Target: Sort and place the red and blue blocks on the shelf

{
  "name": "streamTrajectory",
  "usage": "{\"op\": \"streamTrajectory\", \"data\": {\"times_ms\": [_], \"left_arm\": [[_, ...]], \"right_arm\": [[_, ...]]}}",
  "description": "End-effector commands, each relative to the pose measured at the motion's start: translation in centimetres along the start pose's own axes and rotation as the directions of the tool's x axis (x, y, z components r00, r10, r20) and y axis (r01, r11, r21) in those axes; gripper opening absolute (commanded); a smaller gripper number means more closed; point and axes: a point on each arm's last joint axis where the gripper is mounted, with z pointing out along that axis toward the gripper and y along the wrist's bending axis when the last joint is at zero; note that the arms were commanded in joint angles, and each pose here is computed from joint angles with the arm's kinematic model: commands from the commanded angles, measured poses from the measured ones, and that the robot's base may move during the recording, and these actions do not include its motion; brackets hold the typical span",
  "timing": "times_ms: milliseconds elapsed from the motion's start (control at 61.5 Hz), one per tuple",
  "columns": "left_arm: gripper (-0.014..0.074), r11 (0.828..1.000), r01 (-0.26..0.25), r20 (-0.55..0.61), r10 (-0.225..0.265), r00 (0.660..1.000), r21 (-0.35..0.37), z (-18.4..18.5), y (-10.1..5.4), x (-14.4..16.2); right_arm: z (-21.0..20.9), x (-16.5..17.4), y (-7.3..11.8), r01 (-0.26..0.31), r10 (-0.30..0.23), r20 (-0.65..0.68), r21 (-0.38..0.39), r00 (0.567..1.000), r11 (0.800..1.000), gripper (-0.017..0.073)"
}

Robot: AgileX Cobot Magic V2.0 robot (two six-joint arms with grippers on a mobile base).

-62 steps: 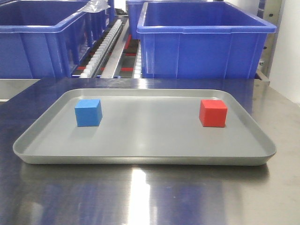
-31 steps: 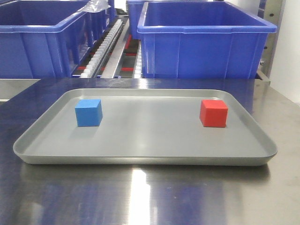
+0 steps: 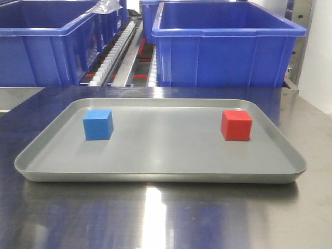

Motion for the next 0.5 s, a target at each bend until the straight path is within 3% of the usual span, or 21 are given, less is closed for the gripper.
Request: {"op": "streamTrajectory", "data": {"times_ms": [0,65,228,341,488], "left_arm": [[0.0125,1.000,0.001,0.055,-0.001,0.998,0.003,-0.1,0.0,0.7],[0.0125,1.000,0.001,0.055,-0.001,0.998,0.003,-0.1,0.0,0.7],[0.0125,1.000,0.001,0.055,-0.001,0.998,0.003,-0.1,0.0,0.7],[0.0125,1.000,0.001,0.055,-0.001,0.998,0.003,-0.1,0.0,0.7],[0.0125,1.000,0.001,0.055,-0.001,0.998,0.003,-0.1,0.0,0.7]], "right_arm": [[0.7,-2.1,0.6,-0.105,0.108,0.065,-0.051,0.992,0.993,0.0055],[1.4,-2.4,0.8,-0.154,0.154,0.004,-0.061,0.988,0.986,0.0058],[3.6,-3.4,1.2,-0.165,0.154,-0.206,-0.033,0.966,0.986,0.0058],[5.6,-3.6,1.3,-0.153,0.140,-0.396,-0.001,0.908,0.988,0.0058],[8.3,-3.9,1.5,-0.089,0.080,-0.570,0.013,0.818,0.996,0.0060]]}}
